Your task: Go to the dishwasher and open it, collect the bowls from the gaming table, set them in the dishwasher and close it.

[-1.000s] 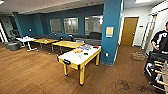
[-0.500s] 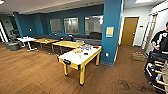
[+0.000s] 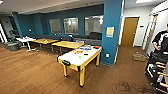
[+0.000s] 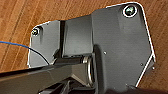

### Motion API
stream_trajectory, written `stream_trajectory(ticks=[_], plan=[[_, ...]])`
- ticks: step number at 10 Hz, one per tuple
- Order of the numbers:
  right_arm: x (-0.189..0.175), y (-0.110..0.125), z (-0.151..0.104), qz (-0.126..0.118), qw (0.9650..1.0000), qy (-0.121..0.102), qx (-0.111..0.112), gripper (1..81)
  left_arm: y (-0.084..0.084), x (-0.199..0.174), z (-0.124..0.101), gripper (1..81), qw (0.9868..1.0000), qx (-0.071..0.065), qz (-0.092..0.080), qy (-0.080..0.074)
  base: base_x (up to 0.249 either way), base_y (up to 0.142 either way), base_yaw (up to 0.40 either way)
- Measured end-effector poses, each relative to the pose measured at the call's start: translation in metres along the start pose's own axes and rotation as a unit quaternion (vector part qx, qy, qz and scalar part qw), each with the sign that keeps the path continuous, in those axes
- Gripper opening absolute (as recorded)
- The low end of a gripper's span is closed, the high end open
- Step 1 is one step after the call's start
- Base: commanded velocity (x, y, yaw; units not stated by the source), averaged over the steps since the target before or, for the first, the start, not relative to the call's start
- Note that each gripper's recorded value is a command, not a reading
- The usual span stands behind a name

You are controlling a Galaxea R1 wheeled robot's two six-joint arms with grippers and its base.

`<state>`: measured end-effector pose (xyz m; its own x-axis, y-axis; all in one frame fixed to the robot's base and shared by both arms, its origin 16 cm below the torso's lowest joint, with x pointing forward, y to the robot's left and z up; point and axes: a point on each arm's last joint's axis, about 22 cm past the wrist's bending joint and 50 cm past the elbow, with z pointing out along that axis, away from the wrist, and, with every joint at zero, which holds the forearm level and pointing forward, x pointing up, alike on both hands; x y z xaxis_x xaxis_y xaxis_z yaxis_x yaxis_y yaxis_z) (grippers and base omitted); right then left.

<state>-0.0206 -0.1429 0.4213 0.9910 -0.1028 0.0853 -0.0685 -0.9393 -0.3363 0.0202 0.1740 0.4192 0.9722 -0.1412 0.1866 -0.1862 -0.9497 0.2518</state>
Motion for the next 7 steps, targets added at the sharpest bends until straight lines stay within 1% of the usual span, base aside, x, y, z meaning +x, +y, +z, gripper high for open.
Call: stream_trajectory(ticks=[1,3,7], plan=[[0.0034,0.0002,0.0000,-0.001,1.0000,0.003,0.000,81.1,-0.0005,0.0043,0.0002,81.1,1.0000,0.000,0.001,0.004,0.106,0.000,0.000],[-0.0057,0.0002,-0.0003,0.001,1.0000,-0.003,0.000,81.1,0.0002,-0.0051,-0.0005,81.1,1.0000,0.000,-0.001,-0.003,0.106,0.000,0.000],[-0.0046,0.0002,-0.0002,0.001,1.0000,-0.002,0.000,81.1,0.0002,-0.0046,-0.0004,81.1,1.0000,0.000,-0.001,-0.003,0.106,0.000,0.000]])
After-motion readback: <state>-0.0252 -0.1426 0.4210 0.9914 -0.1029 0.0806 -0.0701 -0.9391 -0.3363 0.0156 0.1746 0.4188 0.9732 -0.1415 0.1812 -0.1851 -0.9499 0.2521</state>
